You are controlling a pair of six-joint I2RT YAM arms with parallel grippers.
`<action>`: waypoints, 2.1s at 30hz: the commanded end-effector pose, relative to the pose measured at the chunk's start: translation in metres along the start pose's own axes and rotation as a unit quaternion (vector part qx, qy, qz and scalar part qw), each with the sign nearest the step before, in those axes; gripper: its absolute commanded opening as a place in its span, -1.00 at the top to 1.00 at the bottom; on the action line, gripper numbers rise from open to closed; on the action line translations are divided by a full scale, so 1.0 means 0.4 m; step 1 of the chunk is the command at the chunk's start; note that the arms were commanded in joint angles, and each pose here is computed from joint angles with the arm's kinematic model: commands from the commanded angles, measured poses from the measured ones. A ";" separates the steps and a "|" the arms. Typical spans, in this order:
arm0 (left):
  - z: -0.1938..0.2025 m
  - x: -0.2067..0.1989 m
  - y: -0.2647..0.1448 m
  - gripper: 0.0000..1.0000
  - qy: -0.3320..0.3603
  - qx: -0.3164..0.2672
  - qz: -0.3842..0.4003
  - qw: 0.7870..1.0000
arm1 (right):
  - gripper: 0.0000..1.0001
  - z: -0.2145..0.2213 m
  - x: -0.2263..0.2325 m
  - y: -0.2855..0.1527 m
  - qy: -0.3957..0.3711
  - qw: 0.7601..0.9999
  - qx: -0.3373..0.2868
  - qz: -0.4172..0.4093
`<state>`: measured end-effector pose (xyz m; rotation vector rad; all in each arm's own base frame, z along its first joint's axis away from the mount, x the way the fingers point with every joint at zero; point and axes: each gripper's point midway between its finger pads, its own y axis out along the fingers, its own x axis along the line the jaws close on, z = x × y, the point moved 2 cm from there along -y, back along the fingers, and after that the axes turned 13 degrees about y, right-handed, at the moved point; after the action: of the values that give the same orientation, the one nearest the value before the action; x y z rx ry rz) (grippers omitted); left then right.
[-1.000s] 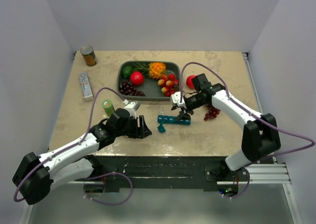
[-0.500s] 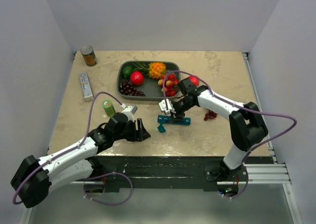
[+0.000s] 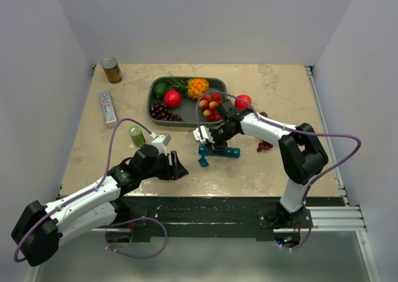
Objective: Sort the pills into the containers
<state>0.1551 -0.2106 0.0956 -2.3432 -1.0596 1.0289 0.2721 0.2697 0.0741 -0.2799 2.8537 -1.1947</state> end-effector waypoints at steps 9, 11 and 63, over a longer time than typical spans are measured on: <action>-0.011 -0.007 -0.002 -0.29 -0.004 -0.018 0.007 1.000 | 0.35 -0.020 -0.022 0.009 -0.011 1.000 0.000 0.004; -0.011 -0.009 -0.002 -0.29 -0.004 -0.018 0.009 1.000 | 0.38 -0.017 -0.020 0.011 -0.011 1.000 0.001 0.001; -0.003 -0.062 0.037 -0.31 -0.019 -0.048 0.110 0.993 | 1.00 0.033 0.042 -0.140 0.069 0.974 0.183 0.118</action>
<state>0.1486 -0.2278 0.0853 -2.4578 -0.9391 1.1115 0.2661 0.2355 0.0975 -0.0273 2.6808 -1.5336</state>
